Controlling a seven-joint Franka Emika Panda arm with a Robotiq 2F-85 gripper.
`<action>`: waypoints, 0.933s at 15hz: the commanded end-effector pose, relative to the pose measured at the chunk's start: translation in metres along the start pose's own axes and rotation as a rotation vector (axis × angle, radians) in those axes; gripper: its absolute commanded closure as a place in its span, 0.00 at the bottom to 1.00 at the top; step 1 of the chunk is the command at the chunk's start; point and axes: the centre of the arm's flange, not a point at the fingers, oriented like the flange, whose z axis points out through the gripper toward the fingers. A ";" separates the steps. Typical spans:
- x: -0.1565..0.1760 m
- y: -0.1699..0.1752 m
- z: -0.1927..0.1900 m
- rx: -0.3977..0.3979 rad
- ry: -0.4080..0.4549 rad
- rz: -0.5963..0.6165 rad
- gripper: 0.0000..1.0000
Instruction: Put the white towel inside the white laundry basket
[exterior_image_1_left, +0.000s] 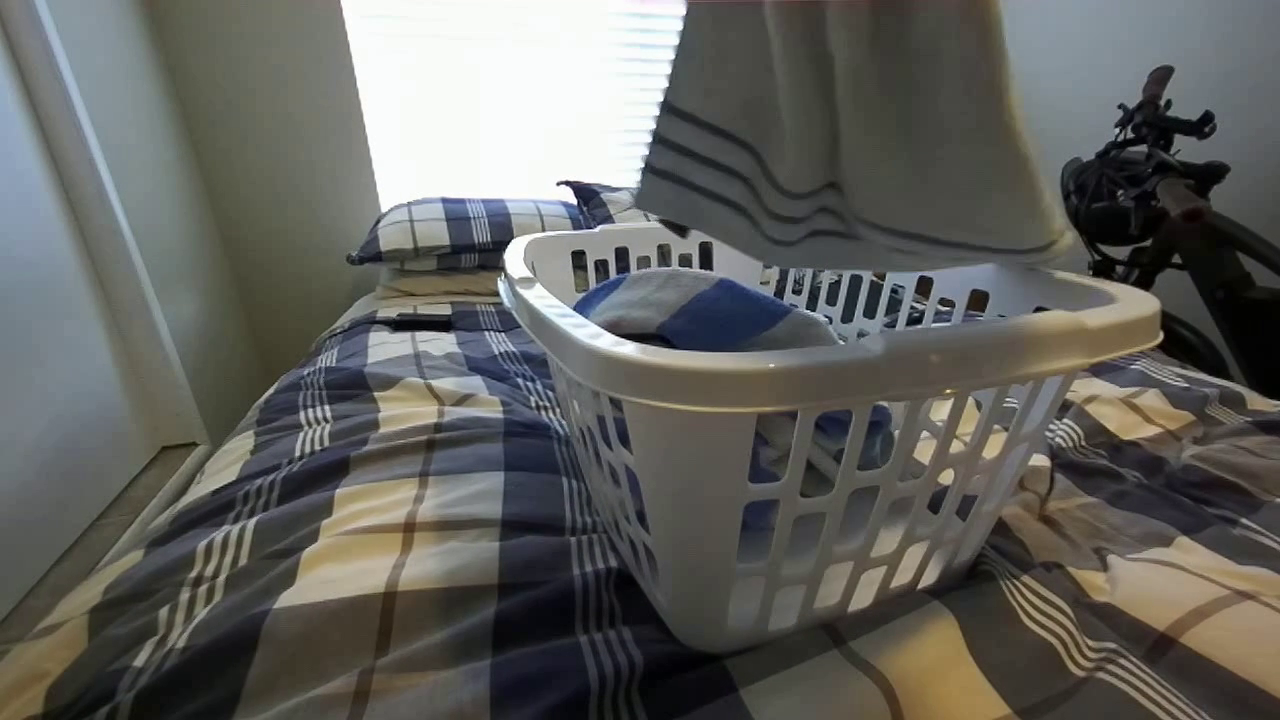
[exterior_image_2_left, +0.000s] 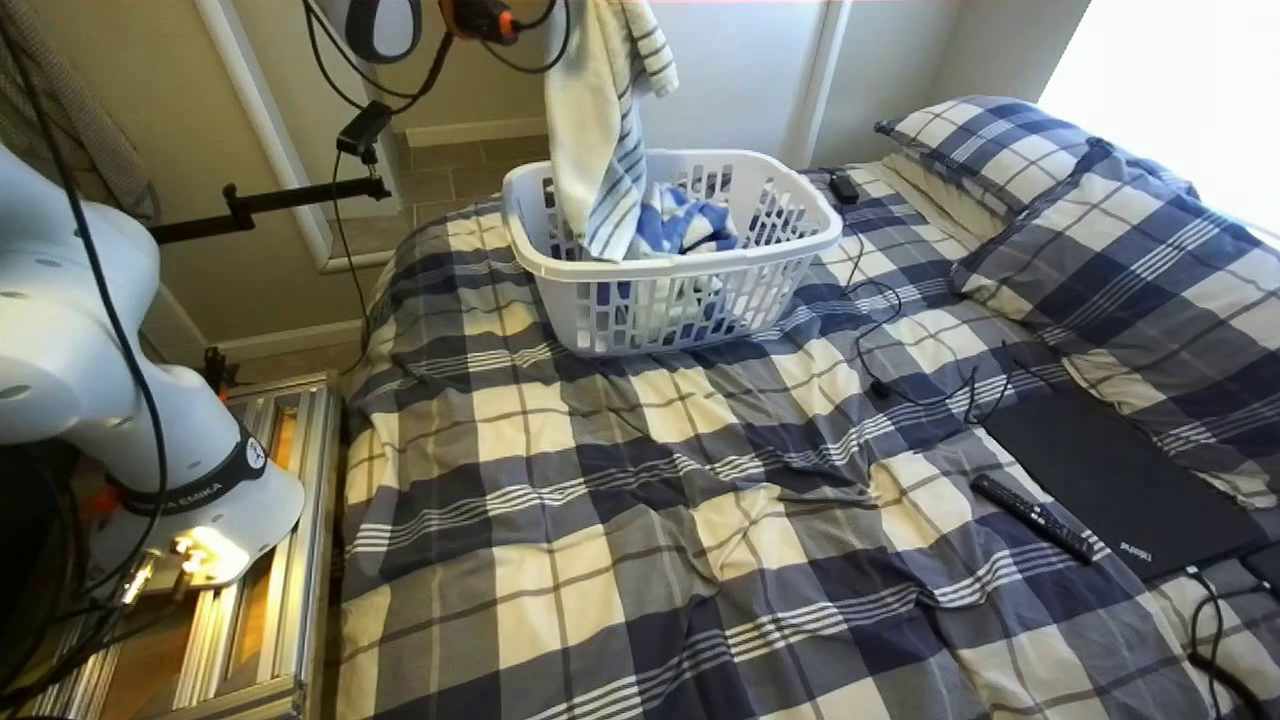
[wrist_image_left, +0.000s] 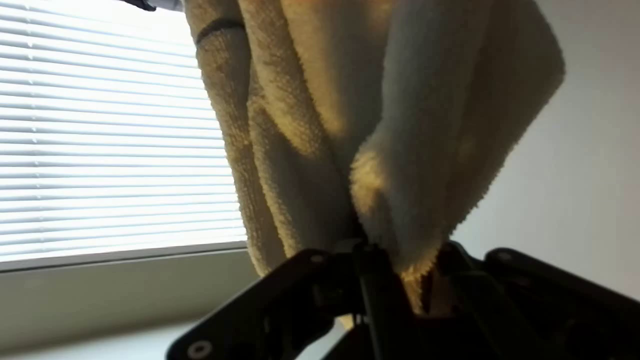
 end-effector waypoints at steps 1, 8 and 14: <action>0.009 0.007 0.047 -0.008 0.062 0.022 0.78; -0.074 0.085 0.093 -0.190 -0.176 0.151 0.18; -0.120 0.099 0.103 -0.218 -0.402 0.271 0.00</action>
